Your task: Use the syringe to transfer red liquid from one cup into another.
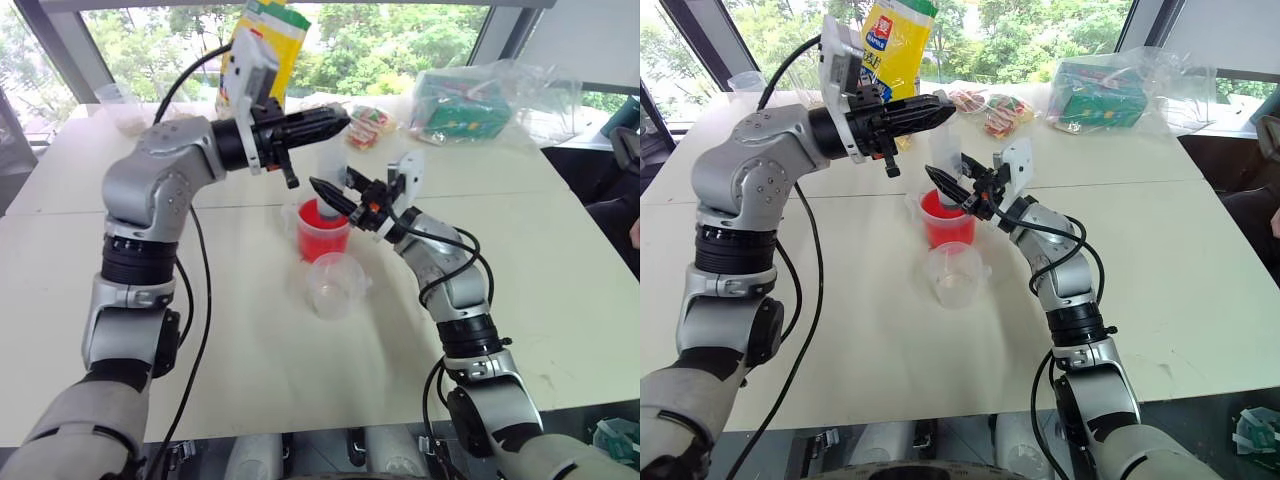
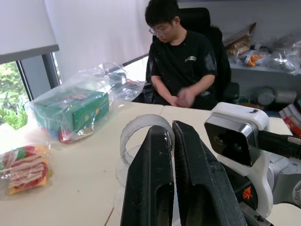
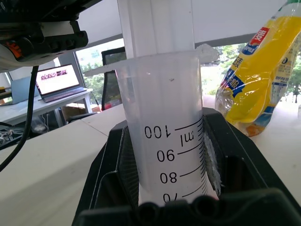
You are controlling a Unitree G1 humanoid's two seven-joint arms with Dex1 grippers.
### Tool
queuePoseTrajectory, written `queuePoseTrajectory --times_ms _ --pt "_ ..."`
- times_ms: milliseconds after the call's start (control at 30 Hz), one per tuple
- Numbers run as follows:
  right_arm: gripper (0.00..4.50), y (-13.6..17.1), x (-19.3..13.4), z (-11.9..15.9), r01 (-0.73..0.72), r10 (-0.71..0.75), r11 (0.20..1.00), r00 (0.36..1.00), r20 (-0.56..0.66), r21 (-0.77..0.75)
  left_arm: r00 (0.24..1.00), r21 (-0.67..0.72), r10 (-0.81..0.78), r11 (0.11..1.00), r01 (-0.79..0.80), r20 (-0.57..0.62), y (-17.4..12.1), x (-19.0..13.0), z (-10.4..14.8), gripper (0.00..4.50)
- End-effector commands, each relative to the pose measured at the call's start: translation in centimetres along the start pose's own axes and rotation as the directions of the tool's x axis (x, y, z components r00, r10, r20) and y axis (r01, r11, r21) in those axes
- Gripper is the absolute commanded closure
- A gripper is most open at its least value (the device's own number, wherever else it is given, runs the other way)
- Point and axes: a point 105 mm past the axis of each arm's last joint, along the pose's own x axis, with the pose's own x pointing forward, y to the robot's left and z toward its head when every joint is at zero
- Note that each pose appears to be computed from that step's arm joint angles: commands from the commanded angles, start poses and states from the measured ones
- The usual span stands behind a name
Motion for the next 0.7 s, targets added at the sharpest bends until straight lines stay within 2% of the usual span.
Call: queuePoseTrajectory --times_ms 33,200,367,700 --pt "3.03 1.8 1.0 1.2 -0.08 0.08 0.997 0.996 0.031 -0.022 0.999 0.095 -0.009 0.995 0.004 0.054 -0.7 -0.6 2.3 2.63" --pt "3.03 1.0 1.4 3.0 -0.06 0.062 0.998 0.996 0.07 -0.027 0.998 0.072 -0.052 0.996 0.054 -0.024 -1.4 -2.3 0.2 0.43" --pt "3.03 0.3 1.5 4.0 -0.046 0.048 0.999 0.995 0.085 -0.025 0.998 0.045 -0.035 0.998 0.038 -0.061 -1.4 -4.2 -0.4 0.43" --pt "3.03 -0.9 1.7 5.5 -0.027 0.03 0.999 0.993 0.116 -0.023 0.994 0.039 0.074 0.997 -0.071 -0.082 -0.2 -7.4 0.2 0.43"
